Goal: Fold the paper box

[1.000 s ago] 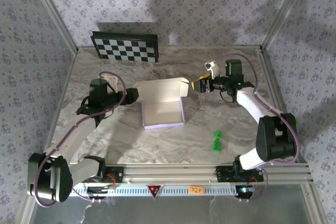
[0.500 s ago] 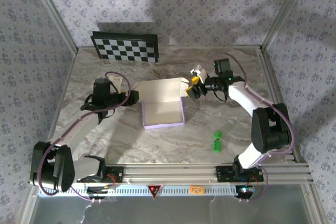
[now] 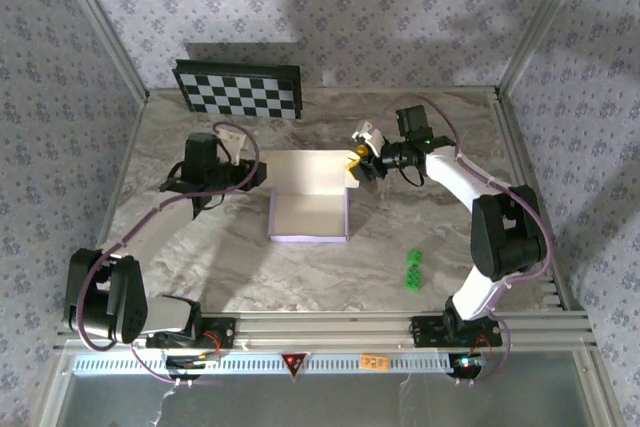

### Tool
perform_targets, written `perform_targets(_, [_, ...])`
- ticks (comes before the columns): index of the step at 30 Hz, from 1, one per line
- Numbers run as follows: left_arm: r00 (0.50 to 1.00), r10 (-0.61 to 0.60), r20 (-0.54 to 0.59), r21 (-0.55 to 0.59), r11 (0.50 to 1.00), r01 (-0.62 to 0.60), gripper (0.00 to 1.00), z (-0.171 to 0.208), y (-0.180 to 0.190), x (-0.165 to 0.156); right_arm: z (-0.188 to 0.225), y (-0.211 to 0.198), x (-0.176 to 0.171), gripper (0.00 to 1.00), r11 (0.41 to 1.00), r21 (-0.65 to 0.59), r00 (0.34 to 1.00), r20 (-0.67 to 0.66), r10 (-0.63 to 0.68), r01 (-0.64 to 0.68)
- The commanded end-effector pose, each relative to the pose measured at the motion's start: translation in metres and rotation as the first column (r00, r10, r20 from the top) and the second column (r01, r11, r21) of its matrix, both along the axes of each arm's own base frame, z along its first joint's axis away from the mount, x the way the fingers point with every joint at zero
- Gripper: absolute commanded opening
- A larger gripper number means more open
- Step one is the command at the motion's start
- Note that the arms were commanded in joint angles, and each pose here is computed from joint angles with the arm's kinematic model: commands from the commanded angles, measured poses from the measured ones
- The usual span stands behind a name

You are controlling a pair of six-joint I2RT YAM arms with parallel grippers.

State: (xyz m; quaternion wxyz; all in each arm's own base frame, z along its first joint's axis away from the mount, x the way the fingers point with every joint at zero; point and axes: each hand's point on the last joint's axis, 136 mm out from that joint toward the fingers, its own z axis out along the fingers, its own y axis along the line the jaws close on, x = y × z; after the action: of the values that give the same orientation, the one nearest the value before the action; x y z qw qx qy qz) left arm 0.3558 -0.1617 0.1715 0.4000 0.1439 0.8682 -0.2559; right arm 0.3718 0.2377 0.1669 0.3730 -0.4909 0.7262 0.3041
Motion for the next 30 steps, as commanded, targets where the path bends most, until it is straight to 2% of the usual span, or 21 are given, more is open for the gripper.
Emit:
perform_targets(1, [0.999,-0.039,0.000,0.026,0.999,0.039,0.42,0.003,-0.005,-0.003,0.002,0.001,0.001,0.40,1.000,-0.012,1.000,-0.010,-0.003,0.002])
perform_targets(4, [0.999,-0.046,-0.006,0.033,0.998,0.046,0.40,0.000,-0.006,-0.003,0.001,0.002,0.000,0.39,1.000,-0.016,1.000,-0.011,-0.005,0.005])
perform_targets(8, [0.999,-0.046,0.002,0.041,0.998,0.046,0.45,-0.001,-0.005,-0.002,0.001,0.001,-0.002,0.40,1.000,-0.022,1.000,-0.011,-0.010,0.010])
perform_targets(14, [0.999,-0.039,0.021,0.052,0.998,0.038,0.56,0.001,-0.005,0.007,0.002,-0.005,-0.002,0.43,0.998,-0.038,0.999,-0.016,-0.047,0.046])
perform_targets(18, [0.999,-0.036,0.021,0.066,0.997,0.034,0.68,0.000,-0.005,0.013,0.010,-0.011,0.001,0.44,0.995,-0.044,0.996,0.007,-0.086,0.086])
perform_targets(19, [0.999,-0.029,0.019,0.073,0.997,0.028,0.71,-0.001,-0.004,0.015,-0.001,-0.016,-0.003,0.44,0.993,-0.058,0.995,-0.019,-0.099,0.098])
perform_targets(21, [0.999,-0.027,0.022,0.076,0.997,0.026,0.74,-0.001,-0.004,0.017,-0.001,-0.019,-0.004,0.43,0.992,-0.059,0.994,-0.020,-0.110,0.108])
perform_targets(25, [0.998,-0.060,0.033,0.064,0.996,0.058,0.69,0.002,-0.009,0.018,0.000,-0.021,-0.008,0.42,0.992,-0.063,0.993,-0.023,-0.113,0.111])
perform_targets(30, [0.995,-0.100,0.020,0.041,0.994,0.100,0.50,0.001,-0.017,0.015,0.001,-0.022,-0.009,0.38,0.991,-0.068,0.992,-0.027,-0.121,0.119])
